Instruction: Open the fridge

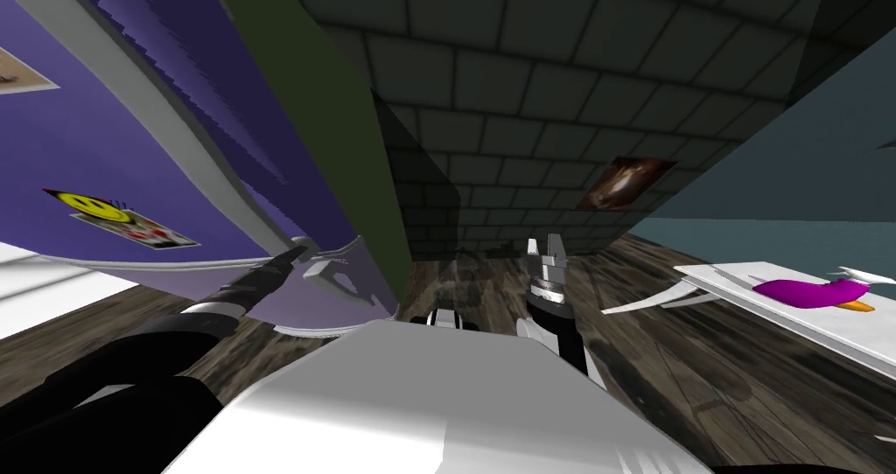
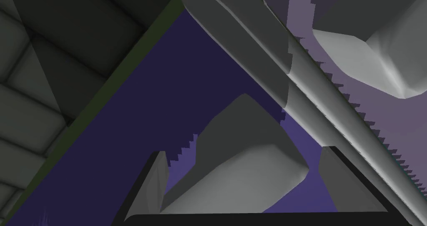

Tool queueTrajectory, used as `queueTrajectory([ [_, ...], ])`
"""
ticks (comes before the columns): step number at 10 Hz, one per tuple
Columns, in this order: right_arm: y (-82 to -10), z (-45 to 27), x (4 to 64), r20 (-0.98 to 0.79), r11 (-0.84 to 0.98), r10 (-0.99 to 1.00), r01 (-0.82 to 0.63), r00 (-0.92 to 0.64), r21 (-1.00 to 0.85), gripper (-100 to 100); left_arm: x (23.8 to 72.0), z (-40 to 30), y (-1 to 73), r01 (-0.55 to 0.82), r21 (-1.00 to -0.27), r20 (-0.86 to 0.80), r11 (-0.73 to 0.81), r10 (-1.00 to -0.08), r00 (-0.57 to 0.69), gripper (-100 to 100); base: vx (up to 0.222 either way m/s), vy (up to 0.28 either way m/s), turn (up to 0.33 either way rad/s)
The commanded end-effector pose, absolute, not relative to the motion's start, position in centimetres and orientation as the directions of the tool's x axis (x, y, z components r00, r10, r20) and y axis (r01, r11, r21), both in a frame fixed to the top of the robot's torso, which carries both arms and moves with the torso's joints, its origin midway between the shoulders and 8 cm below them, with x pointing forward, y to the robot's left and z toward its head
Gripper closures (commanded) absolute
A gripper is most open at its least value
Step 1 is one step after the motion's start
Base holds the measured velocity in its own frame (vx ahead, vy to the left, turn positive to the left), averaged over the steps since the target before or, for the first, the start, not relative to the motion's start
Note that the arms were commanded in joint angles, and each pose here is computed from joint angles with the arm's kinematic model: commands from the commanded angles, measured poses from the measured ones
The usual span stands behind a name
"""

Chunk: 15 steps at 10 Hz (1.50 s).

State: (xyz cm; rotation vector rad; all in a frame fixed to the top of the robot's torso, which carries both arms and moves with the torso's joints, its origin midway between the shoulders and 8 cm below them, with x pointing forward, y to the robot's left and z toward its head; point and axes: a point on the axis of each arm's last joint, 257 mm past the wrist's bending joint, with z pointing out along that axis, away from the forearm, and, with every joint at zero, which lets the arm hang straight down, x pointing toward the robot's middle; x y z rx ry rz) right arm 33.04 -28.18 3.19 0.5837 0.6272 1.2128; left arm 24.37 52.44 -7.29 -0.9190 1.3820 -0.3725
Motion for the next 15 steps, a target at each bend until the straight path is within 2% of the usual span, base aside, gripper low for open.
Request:
queueTrajectory([
  [1, -28.2, 3.2, 33.0, -0.127, 0.249, 0.966, -0.662, 0.227, 0.707, 0, 24.2, -7.3, 52.5, -0.285, -0.737, -0.671, 0.613, -0.714, 0.2, -100, 0.074, -0.002, 0.01],
  [2, -28.2, 3.2, 33.0, -0.127, 0.249, 0.966, -0.662, 0.227, 0.707, 0, 24.2, -7.4, 52.5, -0.287, -0.737, -0.67, 0.611, -0.715, 0.2, 100, 0.005, -0.001, 0.02],
  [5, -28.2, 3.2, 33.0, -0.127, 0.249, 0.966, -0.662, 0.227, 0.707, 0, 25.0, -7.4, 50.4, -0.249, -0.732, -0.675, 0.634, -0.723, 0.147, 100, -0.183, 0.1, -0.036],
  [8, -28.2, 3.2, 33.1, -0.127, 0.249, 0.966, -0.662, 0.227, 0.707, 0, 26.1, -7.1, 46.8, -0.177, -0.729, -0.679, 0.661, -0.731, 0.069, 100, -0.386, 0.193, -0.042],
  [15, -28.2, 3.2, 33.1, -0.127, 0.249, 0.966, -0.662, 0.227, 0.707, 0, 27.1, -6.7, 40.6, -0.056, -0.736, -0.672, 0.675, -0.738, -0.057, 100, -0.296, 0.146, -0.025],
])
